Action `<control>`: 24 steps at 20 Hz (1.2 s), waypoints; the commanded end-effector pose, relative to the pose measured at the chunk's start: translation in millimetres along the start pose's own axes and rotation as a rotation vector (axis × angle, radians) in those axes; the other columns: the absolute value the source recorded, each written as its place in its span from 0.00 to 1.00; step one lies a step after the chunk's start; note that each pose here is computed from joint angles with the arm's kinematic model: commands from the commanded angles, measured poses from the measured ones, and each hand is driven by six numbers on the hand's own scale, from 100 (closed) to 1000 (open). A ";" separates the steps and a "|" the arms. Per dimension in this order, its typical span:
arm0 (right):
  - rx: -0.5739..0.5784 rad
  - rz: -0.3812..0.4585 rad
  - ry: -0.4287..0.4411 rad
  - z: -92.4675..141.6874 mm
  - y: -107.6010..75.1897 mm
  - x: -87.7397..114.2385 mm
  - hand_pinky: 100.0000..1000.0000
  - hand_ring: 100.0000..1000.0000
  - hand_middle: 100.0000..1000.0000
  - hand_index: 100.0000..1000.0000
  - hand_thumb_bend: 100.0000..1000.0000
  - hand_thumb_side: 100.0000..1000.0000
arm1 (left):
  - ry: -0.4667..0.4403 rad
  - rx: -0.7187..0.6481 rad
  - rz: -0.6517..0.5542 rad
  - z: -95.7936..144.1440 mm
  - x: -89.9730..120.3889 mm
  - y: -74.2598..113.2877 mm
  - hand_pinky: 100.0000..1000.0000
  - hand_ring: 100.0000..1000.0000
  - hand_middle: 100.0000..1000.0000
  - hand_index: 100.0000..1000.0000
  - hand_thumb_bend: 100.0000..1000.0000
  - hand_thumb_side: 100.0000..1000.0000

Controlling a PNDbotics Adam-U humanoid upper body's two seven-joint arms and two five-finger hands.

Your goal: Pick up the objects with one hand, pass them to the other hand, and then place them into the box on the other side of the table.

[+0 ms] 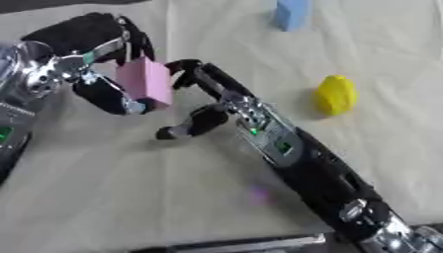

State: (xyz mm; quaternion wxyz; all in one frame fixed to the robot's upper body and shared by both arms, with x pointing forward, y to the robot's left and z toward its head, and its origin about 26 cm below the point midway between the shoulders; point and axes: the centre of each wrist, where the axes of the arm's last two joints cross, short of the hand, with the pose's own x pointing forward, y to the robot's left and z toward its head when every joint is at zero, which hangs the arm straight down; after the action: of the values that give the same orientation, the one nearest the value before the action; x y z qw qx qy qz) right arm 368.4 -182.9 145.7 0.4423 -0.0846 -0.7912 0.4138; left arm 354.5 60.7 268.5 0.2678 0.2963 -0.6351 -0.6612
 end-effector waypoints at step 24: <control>-0.056 0.030 0.015 7.2 -17.0 4.3 0.73 0.65 0.74 0.82 0.75 0.11 | 0.281 0.217 0.116 56.3 -74.1 40.2 0.52 0.38 0.25 0.52 0.31 0.00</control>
State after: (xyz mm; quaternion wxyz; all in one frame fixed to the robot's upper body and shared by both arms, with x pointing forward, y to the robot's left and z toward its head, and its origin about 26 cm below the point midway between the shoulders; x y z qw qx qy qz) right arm 365.6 -193.5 147.0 0.4553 -0.1072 -0.7891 0.3981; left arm 362.6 139.4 301.7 0.3564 0.3596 -0.6724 -0.5399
